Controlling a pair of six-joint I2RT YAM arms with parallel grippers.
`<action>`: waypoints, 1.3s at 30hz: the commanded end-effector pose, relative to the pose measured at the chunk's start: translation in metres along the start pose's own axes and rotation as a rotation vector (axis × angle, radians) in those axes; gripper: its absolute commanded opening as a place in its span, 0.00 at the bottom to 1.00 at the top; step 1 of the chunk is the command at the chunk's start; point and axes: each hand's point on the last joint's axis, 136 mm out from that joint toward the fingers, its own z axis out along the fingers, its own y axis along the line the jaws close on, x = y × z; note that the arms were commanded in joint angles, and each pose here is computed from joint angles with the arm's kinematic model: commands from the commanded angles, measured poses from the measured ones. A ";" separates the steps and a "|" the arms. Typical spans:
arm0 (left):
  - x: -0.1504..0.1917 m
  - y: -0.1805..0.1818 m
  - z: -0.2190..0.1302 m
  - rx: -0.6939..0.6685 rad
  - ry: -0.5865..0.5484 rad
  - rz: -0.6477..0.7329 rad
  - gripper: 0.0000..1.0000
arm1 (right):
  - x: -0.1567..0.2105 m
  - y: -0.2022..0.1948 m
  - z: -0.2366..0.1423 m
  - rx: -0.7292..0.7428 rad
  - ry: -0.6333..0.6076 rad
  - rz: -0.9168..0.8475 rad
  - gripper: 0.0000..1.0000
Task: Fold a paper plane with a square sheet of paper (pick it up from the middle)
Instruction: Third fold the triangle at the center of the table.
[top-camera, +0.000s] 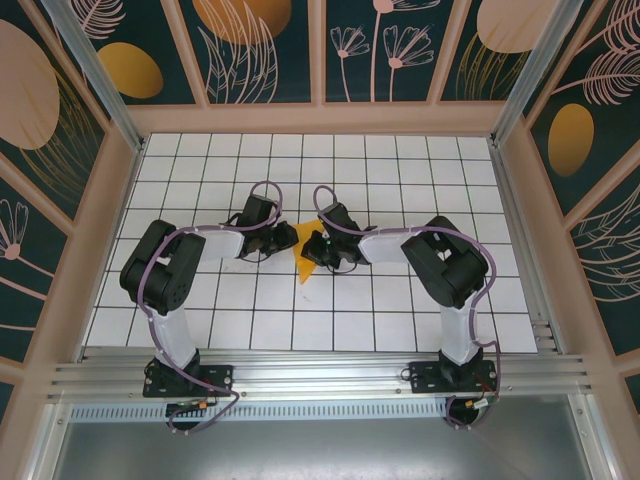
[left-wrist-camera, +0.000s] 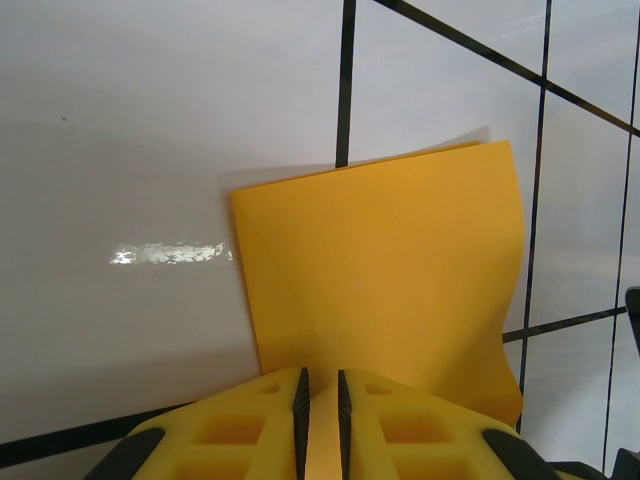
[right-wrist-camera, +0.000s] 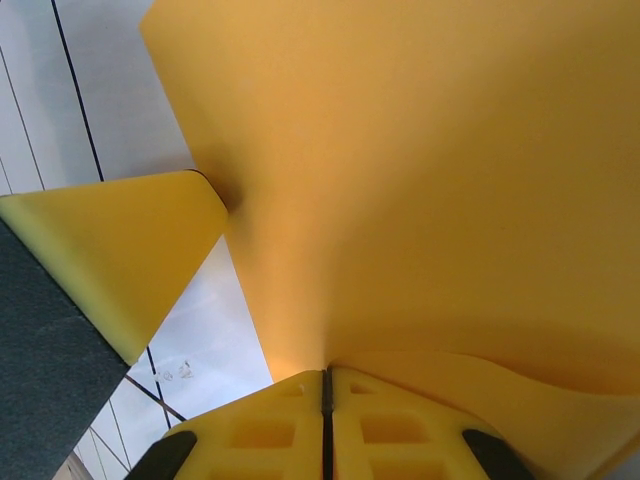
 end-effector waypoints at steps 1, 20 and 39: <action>0.007 0.007 0.004 -0.014 0.037 0.005 0.19 | -0.004 -0.003 0.008 0.018 -0.008 -0.004 0.10; -0.020 -0.016 -0.047 0.021 -0.107 -0.038 0.22 | 0.001 -0.005 -0.002 0.034 -0.007 -0.038 0.38; 0.017 -0.032 -0.053 0.201 -0.007 -0.063 0.06 | 0.004 -0.011 -0.002 0.040 0.001 -0.032 0.01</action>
